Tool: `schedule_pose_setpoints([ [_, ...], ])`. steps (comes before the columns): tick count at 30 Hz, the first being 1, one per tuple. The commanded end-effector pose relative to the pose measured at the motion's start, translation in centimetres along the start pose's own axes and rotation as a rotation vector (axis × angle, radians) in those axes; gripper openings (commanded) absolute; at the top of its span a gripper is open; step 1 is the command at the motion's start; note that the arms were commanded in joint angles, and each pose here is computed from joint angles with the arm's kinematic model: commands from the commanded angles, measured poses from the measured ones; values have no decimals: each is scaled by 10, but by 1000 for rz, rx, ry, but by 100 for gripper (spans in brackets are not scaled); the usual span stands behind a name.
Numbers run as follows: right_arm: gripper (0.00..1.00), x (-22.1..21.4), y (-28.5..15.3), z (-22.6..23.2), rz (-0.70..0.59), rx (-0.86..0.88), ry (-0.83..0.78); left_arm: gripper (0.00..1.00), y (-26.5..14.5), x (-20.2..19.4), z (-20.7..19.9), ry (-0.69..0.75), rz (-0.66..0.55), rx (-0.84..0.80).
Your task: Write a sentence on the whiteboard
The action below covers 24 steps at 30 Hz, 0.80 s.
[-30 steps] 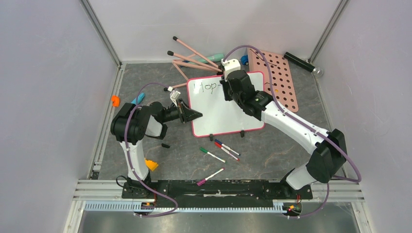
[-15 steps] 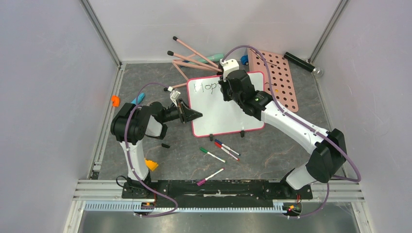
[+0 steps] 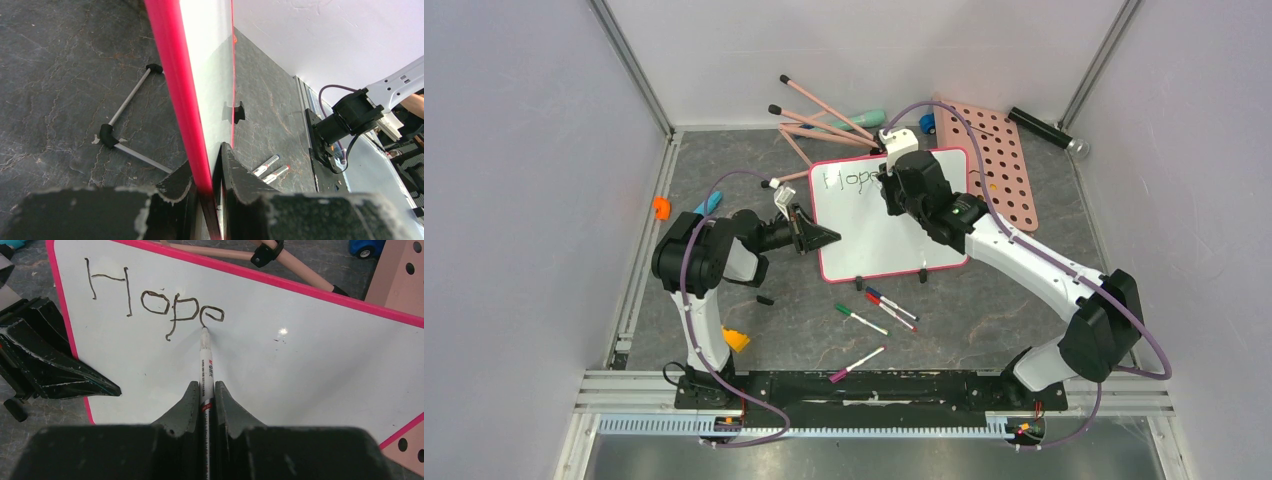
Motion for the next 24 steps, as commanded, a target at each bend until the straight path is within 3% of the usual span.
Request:
schedule_pose_setpoints([
  [1, 0, 1, -7, -11, -1, -59, 6, 3, 5, 9, -1, 181, -21, -41],
  [15, 0, 19, -40, -15, -111, -18, 32, 3, 5, 10, -1, 180, -21, -42],
  [24, 0, 13, -53, -34, -167, -152, 37, 3, 5, 10, -1, 183, -20, -44],
])
Point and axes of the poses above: each gripper's point midway between its finger pads, its own y axis out along the fingers, its own z axis along the line the jaws close on, x = y × z, the point moved 8 cm from there along -y, back along the fingers, and after that the axes turned 2 degrees about y, right-handed, at the moved point
